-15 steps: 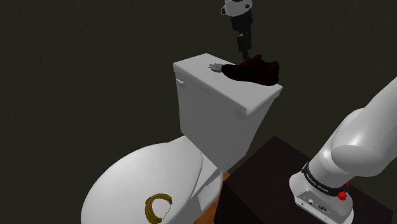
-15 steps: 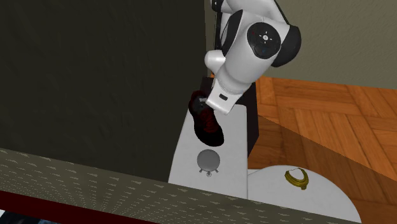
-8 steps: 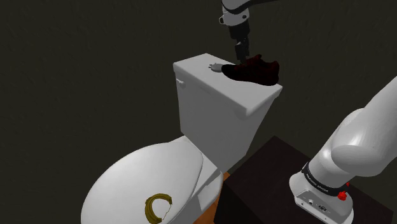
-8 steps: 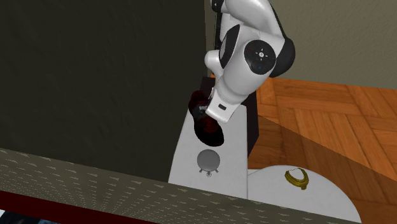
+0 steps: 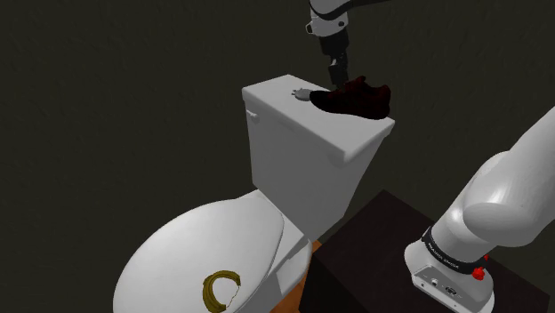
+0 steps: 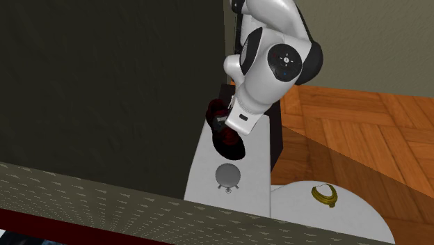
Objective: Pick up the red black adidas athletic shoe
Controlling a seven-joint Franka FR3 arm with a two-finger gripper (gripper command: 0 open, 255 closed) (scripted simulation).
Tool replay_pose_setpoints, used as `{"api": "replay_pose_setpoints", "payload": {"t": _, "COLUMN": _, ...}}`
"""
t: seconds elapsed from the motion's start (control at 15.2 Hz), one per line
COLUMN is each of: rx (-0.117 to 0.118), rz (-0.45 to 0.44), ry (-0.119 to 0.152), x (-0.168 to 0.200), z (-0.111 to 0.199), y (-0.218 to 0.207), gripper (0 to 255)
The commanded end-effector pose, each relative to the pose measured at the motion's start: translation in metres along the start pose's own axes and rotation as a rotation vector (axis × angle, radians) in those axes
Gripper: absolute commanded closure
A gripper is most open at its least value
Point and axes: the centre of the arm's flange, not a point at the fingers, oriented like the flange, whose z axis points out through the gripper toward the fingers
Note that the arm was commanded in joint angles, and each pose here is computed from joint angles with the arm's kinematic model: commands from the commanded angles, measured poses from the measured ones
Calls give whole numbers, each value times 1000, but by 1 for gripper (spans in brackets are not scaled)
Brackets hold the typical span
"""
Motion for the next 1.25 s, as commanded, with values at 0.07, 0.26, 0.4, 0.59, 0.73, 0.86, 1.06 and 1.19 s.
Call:
{"api": "replay_pose_setpoints", "payload": {"t": 0.07, "rx": 2, "rz": 1, "ry": -4, "x": 0, "z": 2, "y": 1, "gripper": 255}}
{"api": "replay_pose_setpoints", "payload": {"t": 0.26, "rx": 2, "rz": 1, "ry": -4, "x": -6, "z": -13, "y": 3, "gripper": 255}}
{"api": "replay_pose_setpoints", "payload": {"t": 0.4, "rx": 2, "rz": 1, "ry": -4, "x": -10, "z": -23, "y": 4, "gripper": 255}}
{"api": "replay_pose_setpoints", "payload": {"t": 0.59, "rx": 2, "rz": 1, "ry": -4, "x": -16, "z": -37, "y": 6, "gripper": 255}}
{"api": "replay_pose_setpoints", "payload": {"t": 0.73, "rx": 2, "rz": 1, "ry": -4, "x": -19, "z": -47, "y": 7, "gripper": 255}}
{"api": "replay_pose_setpoints", "payload": {"t": 0.86, "rx": 2, "rz": 1, "ry": -4, "x": -23, "z": -57, "y": 9, "gripper": 255}}
{"api": "replay_pose_setpoints", "payload": {"t": 1.06, "rx": 2, "rz": 1, "ry": -4, "x": -29, "z": -72, "y": 11, "gripper": 255}}
{"api": "replay_pose_setpoints", "payload": {"t": 1.19, "rx": 2, "rz": 1, "ry": -4, "x": -29, "z": -72, "y": 11, "gripper": 255}}
